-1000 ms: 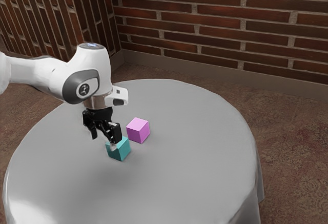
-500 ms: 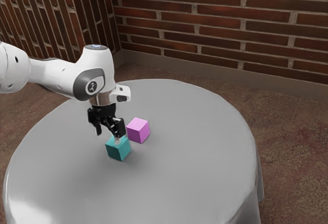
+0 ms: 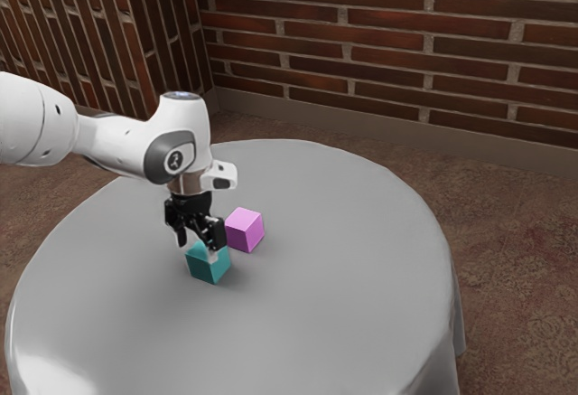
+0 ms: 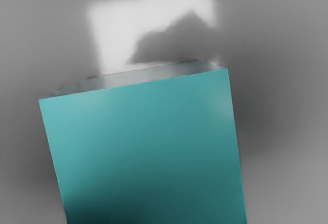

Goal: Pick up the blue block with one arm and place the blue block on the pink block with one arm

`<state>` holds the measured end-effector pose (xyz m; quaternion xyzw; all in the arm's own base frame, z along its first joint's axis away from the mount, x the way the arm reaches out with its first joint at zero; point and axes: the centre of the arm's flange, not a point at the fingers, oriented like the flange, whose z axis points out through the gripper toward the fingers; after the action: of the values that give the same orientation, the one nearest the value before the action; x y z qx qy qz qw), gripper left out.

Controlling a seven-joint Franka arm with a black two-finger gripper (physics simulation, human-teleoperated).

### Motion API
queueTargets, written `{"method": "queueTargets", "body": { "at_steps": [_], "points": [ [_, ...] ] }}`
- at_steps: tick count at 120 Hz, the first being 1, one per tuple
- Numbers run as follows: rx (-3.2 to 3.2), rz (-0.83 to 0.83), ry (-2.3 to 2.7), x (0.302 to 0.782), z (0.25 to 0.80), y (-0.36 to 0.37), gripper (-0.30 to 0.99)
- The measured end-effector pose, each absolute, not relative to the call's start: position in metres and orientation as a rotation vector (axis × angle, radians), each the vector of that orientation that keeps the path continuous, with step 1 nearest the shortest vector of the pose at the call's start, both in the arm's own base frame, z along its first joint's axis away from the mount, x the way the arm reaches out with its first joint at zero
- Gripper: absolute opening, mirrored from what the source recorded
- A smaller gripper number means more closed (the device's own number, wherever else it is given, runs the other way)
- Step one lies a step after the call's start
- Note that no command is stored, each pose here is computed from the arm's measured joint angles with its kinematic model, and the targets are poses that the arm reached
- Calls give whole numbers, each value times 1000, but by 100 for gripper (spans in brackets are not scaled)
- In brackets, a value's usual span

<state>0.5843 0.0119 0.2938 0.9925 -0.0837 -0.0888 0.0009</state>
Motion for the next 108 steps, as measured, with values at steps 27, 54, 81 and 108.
{"method": "queueTargets", "body": {
  "at_steps": [27, 54, 81, 108],
  "points": [
    [3105, -285, -288, 593, 282, 11, 69],
    [3097, -297, -306, 598, 271, 10, 69],
    [3095, -290, -316, 599, 268, 11, 69],
    [3092, -280, -324, 603, 261, 11, 69]
  ]
}}
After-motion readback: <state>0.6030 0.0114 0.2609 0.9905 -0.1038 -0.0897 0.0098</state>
